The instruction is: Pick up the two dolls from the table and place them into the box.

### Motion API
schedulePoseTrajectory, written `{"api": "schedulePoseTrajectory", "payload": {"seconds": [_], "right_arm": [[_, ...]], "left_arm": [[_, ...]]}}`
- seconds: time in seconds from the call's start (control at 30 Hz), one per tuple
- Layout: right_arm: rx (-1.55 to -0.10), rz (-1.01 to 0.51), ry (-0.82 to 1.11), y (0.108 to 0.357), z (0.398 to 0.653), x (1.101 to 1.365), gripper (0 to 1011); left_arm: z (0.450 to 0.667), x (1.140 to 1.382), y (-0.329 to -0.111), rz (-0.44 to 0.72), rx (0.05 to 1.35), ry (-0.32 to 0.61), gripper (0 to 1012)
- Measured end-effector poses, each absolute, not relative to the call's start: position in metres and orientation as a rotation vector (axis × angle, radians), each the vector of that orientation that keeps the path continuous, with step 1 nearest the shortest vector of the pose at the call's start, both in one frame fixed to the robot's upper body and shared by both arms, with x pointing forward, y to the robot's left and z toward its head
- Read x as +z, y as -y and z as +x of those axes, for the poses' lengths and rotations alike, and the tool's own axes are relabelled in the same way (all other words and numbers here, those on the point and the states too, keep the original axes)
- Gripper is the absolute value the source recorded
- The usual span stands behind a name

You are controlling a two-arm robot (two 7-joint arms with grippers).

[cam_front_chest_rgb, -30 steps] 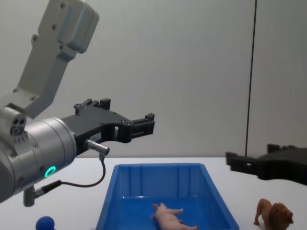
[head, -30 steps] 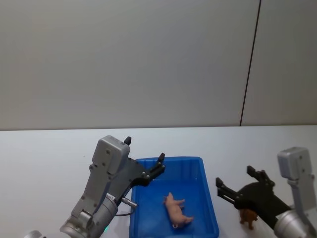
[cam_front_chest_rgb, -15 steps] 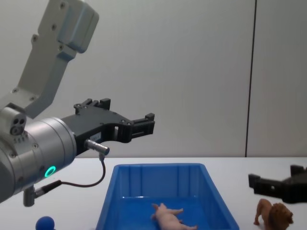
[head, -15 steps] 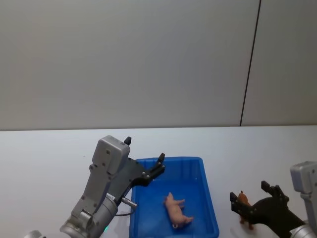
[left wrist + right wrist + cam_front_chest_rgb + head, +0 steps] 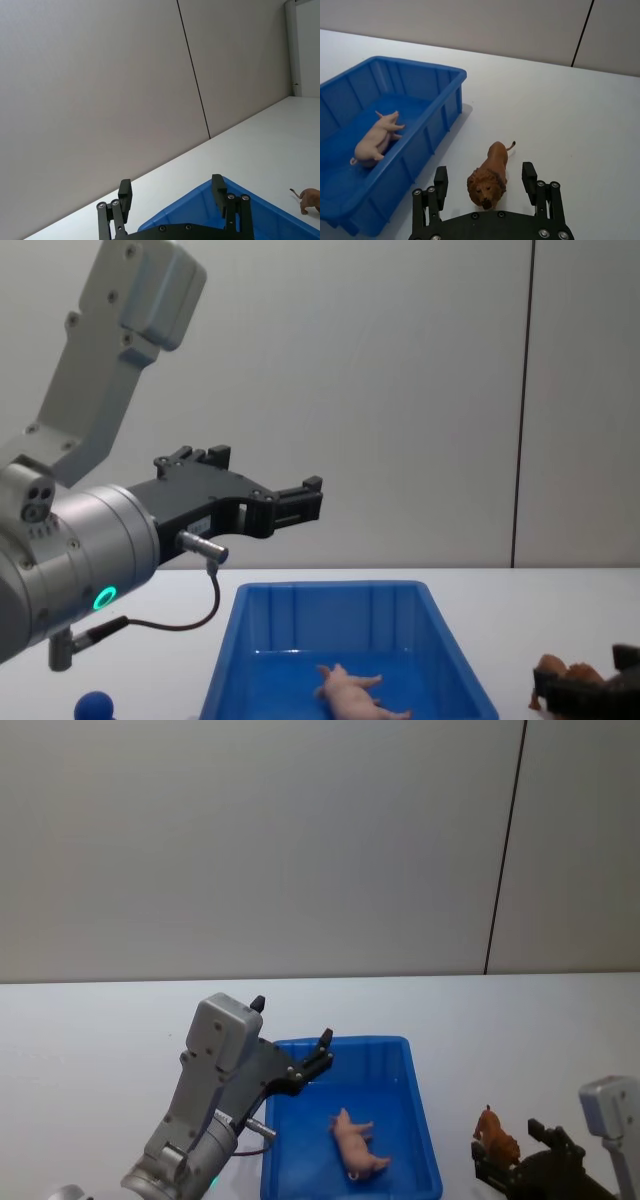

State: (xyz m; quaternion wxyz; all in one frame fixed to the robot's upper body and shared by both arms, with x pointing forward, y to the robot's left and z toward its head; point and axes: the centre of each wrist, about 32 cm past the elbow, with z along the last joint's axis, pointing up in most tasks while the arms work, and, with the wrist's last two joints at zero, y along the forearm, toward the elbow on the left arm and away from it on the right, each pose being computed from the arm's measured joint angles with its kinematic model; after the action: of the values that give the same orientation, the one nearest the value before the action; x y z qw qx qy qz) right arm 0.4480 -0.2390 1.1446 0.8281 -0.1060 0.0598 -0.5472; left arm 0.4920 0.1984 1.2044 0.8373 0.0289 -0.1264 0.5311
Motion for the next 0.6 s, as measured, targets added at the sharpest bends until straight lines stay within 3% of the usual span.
{"api": "schedulePoseTrajectory", "payload": {"seconds": [0.1, 0.4, 0.6], "right_arm": [[-1.161, -0.238, -0.128, 0.240, 0.448, 1.140, 881], [-1.159, -0.246, -0.097, 0.239, 0.449, 1.131, 546], [-1.158, -0.236, -0.057, 0.237, 0.450, 1.130, 413]], "left_arm": [[0.492, 1.204, -0.198, 0.061, 1.124, 0.268, 1002], [0.492, 1.204, -0.198, 0.061, 1.124, 0.268, 1001], [0.492, 1.204, -0.198, 0.061, 1.124, 0.268, 1001]]}}
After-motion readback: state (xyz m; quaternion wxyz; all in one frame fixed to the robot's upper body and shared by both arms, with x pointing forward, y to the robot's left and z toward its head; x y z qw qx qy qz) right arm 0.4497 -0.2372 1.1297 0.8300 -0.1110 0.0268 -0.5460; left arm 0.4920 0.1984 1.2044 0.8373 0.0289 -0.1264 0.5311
